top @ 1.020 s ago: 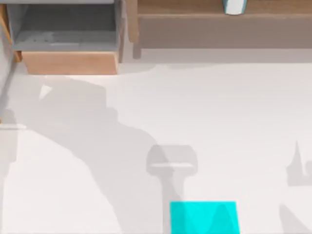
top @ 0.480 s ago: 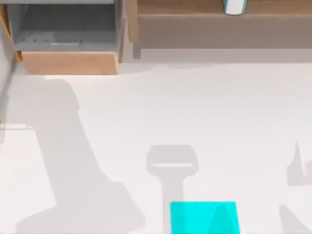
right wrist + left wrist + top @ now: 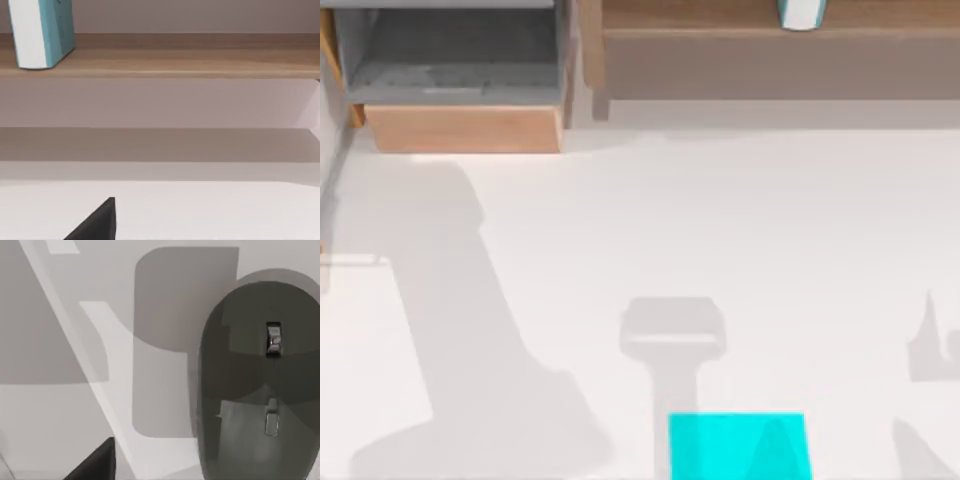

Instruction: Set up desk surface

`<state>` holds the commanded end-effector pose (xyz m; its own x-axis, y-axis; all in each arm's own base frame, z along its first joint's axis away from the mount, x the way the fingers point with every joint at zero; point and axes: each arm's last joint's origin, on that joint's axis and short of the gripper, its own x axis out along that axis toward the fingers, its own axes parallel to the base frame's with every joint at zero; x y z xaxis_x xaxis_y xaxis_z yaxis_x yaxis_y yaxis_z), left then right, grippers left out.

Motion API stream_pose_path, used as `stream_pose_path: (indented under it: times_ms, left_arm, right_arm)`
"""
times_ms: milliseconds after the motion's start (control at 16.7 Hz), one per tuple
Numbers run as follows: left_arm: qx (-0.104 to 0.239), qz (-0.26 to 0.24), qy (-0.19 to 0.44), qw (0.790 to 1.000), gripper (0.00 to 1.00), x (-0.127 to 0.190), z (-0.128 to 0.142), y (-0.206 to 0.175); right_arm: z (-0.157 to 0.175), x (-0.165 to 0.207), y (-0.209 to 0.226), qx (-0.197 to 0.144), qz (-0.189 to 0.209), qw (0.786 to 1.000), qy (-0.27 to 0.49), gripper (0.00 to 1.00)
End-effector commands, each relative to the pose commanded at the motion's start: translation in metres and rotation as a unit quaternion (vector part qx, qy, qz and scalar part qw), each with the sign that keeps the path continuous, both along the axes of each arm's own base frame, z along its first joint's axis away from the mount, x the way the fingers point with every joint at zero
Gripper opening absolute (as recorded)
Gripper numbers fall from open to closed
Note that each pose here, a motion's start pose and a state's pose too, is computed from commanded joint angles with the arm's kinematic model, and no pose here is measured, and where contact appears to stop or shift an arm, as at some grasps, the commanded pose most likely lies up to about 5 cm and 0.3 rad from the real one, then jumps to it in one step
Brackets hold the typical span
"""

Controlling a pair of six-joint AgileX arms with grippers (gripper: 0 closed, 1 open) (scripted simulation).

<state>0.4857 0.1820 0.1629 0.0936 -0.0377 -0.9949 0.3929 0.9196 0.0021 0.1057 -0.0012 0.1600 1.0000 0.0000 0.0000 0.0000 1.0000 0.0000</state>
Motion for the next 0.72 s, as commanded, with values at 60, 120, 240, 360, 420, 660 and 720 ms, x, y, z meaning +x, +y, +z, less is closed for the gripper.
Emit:
stream_pose_path:
  times_ms: [60,120,240,360,420,660,720]
  left_arm:
    - [0.0,-0.001,0.0,1.0,1.0,0.0,0.0,0.0]
    - [0.0,-0.002,-0.001,1.0,1.0,0.0,-0.001,0.0]
    - [0.0,-0.003,-0.001,1.0,1.0,-0.001,-0.002,0.001]
    - [-0.001,-0.003,0.0,1.0,1.0,-0.002,-0.007,0.001]
    - [-0.001,-0.003,0.001,1.0,1.0,-0.002,-0.01,0.001]
    - [0.001,-0.002,-0.002,1.0,1.0,0.003,-0.025,-0.003]
    - [0.0,-0.003,-0.001,1.0,1.0,0.004,-0.029,-0.004]
  right_arm:
    - [0.0,0.0,0.0,0.0,0.0,1.0,0.0,1.0]
    - [0.0,0.0,0.0,0.0,0.0,1.0,0.0,1.0]
    - [0.0,0.0,0.0,0.0,0.0,1.0,0.0,1.0]
    - [0.0,0.0,0.0,0.0,0.0,1.0,0.0,1.0]
    - [0.0,0.0,0.0,0.0,0.0,1.0,0.0,1.0]
    - [0.0,0.0,0.0,0.0,0.0,1.0,0.0,1.0]
    - [0.0,0.0,0.0,0.0,0.0,1.0,0.0,1.0]
